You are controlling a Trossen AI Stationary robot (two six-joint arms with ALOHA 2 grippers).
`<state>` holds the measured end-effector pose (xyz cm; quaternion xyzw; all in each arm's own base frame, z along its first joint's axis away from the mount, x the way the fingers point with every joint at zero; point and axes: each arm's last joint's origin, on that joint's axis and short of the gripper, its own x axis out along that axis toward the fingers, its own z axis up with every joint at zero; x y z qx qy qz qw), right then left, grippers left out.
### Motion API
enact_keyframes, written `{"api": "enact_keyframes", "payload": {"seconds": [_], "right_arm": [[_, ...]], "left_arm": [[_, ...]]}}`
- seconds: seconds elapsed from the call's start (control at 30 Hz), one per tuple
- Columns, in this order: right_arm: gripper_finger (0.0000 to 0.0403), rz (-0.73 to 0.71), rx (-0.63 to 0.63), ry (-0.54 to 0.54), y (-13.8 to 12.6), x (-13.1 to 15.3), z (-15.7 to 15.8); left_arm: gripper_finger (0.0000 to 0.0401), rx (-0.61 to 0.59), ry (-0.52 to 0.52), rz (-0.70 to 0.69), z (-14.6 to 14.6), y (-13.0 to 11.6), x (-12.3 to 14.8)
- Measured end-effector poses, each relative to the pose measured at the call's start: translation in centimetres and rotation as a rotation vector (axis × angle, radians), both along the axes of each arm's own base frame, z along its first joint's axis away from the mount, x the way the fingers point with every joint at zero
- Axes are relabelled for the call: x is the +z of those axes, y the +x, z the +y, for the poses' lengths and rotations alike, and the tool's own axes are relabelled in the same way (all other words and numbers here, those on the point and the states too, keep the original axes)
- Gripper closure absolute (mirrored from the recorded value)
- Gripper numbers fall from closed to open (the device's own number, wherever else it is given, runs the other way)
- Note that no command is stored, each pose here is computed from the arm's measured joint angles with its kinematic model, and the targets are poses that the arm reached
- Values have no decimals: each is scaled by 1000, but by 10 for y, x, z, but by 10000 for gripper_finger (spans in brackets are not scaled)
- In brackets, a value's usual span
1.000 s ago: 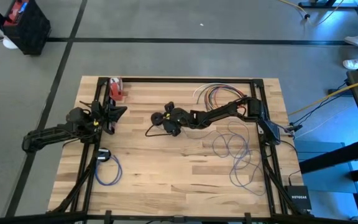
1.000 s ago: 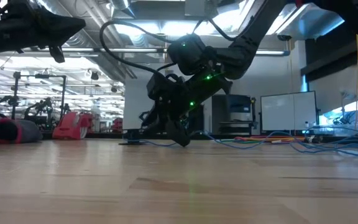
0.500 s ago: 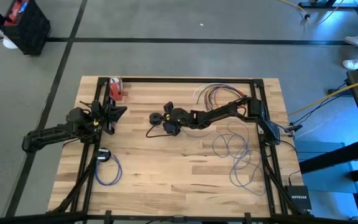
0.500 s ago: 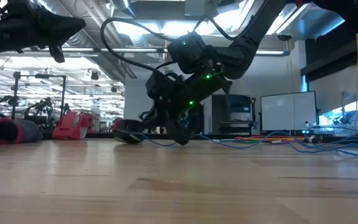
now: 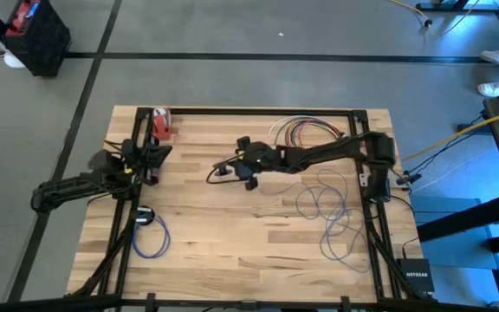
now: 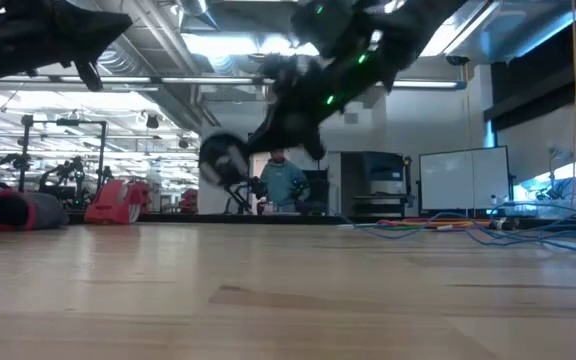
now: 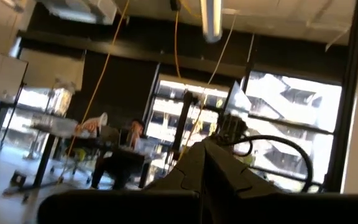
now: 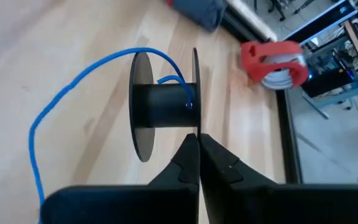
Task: Coil cords
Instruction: Coil the blue cable wire on the black spool
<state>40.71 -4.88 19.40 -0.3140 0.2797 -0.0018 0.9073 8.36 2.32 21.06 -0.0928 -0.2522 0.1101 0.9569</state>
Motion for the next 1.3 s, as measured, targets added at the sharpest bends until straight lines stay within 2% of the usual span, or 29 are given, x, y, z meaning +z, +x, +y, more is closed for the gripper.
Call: {"api": "enact_keyframes", "payload": {"seconds": [0.23,0.47,0.6,0.8,1.03,1.3], "right_arm": [[400,-110,4,103,-48,44,-3],[400,-164,6,246,-99,52,-13],[400,-150,13,261,-122,45,-8],[400,-177,23,334,-144,43,-2],[400,-187,25,378,-158,37,2],[400,-166,21,458,-165,19,7]], "left_arm": [[399,-11,76,22,-4,5,2],[400,-43,133,126,-7,29,21],[400,-67,178,222,-9,58,39],[400,-70,272,386,-9,118,58],[400,-84,270,504,-5,178,55],[394,-64,309,564,2,215,50]]}}
